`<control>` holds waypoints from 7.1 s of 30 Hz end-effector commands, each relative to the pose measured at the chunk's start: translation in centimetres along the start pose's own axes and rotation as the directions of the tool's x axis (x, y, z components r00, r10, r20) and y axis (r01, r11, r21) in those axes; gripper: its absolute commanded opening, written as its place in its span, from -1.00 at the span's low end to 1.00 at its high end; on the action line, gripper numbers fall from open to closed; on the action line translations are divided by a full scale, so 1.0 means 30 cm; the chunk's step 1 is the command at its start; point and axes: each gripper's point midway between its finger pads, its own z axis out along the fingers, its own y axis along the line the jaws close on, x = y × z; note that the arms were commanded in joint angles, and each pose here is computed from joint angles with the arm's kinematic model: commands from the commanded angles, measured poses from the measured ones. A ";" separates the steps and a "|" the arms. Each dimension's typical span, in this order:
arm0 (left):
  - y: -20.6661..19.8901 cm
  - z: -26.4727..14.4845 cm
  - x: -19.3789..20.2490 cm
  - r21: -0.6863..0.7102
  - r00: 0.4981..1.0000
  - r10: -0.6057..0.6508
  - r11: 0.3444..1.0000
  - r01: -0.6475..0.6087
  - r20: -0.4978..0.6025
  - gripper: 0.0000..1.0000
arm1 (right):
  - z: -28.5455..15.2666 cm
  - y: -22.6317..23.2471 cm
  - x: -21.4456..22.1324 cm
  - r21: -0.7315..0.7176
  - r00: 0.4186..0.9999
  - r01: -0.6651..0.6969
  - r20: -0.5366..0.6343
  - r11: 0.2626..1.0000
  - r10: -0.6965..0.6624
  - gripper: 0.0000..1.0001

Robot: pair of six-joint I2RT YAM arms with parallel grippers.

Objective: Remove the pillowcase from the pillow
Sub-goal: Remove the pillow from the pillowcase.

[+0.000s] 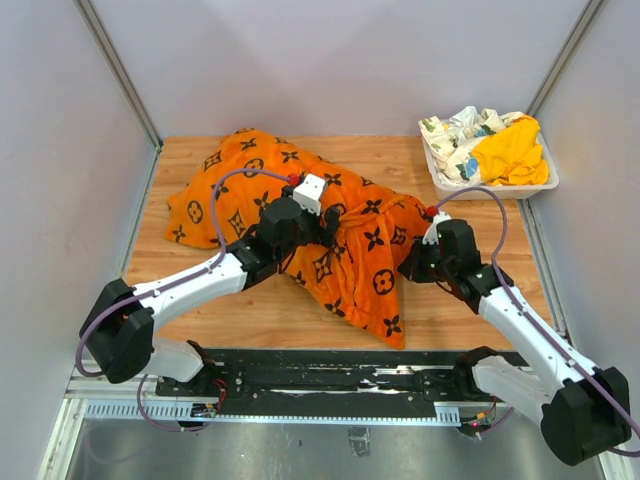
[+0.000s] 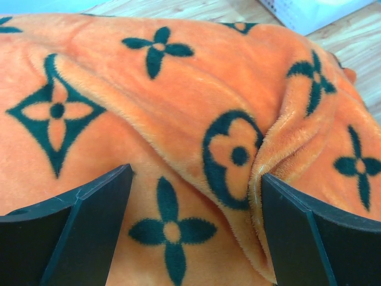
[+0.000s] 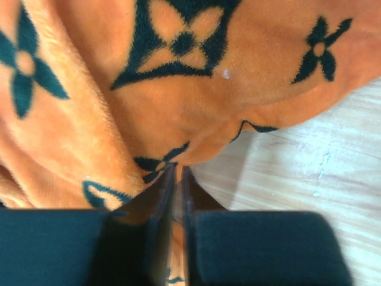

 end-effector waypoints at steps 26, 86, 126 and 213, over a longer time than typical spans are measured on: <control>0.041 0.051 0.028 -0.068 0.994 -0.113 0.991 0.113 0.006 0.85 | 0.064 0.114 -0.136 -0.102 0.992 0.089 0.104 0.991 -0.078 -0.98; 0.142 -0.020 0.151 -0.223 0.992 -0.126 0.967 0.120 -0.015 0.93 | -0.162 -0.255 -0.081 0.424 0.980 -0.038 0.193 0.905 -0.049 -0.98; -0.193 0.121 0.144 -0.158 0.999 -0.040 0.987 0.037 -0.016 0.99 | -0.132 -0.214 -0.033 0.328 0.981 -0.060 0.196 0.943 -0.005 -0.98; 0.093 -0.492 -0.333 0.010 0.835 -0.241 0.962 0.272 0.494 -0.99 | 0.205 0.019 -0.016 -0.033 0.996 -0.091 -0.001 0.995 0.091 -0.98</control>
